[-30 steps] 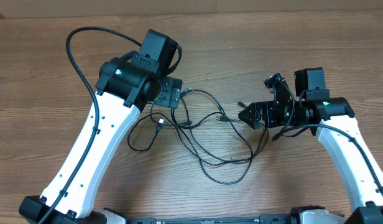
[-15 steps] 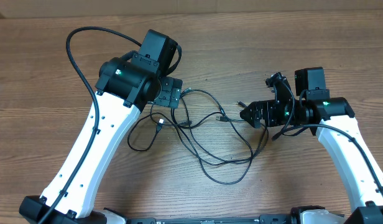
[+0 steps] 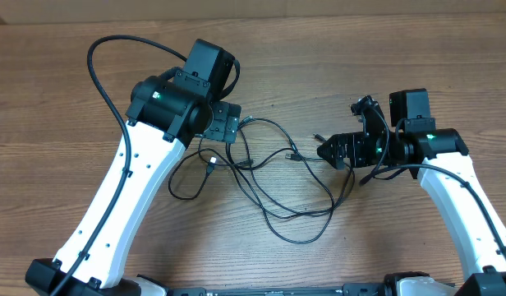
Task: Untangle cables
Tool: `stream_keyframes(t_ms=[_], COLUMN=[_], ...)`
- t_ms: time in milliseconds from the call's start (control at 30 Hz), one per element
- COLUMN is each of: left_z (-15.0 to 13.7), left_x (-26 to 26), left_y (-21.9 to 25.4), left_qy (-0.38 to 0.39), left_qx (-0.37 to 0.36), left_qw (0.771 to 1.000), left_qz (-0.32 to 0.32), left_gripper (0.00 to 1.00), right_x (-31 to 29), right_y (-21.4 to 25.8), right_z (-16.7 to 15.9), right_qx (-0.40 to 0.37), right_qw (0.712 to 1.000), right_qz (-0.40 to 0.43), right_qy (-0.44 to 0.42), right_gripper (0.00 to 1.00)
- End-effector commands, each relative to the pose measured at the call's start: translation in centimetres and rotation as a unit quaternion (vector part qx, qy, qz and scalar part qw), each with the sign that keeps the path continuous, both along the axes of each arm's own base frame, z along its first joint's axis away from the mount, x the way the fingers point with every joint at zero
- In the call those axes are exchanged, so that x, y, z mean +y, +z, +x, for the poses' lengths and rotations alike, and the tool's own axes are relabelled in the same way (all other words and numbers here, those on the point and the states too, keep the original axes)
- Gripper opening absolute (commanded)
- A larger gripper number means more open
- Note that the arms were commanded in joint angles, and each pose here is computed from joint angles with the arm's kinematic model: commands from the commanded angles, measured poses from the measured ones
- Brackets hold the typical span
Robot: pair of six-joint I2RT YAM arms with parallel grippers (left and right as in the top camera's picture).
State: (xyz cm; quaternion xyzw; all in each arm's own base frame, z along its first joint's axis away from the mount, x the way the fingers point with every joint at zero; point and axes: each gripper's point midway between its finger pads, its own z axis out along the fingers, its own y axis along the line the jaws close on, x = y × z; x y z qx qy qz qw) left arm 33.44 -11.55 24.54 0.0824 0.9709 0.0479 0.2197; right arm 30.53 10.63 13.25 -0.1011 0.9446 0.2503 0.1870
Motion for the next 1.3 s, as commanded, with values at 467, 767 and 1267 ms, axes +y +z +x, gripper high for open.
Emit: stream_keyframes(t_ms=[467,767,1267], left_z=[0.2,0.2,0.2], left_x=[0.0,0.0,0.0], left_y=[0.2,0.2,0.2], left_qy=[-0.002,-0.003,-0.003], left_qx=[-0.002,-0.002,-0.002], left_qw=[1.000,1.000,1.000], left_qz=[-0.001,-0.001,-0.001], left_gripper=[1.00,0.99,1.00], right_x=[0.1,0.2,3.6], right_y=[1.1,0.7,-1.4], right_z=[0.9,0.3,-0.3], right_qx=[-0.020,-0.018,-0.042], right_qw=[1.000,0.999,0.988], right_qz=[-0.003,-0.023,-0.114], right_qy=[0.001,0.020,0.097], right_gripper=[1.00,1.00,1.00])
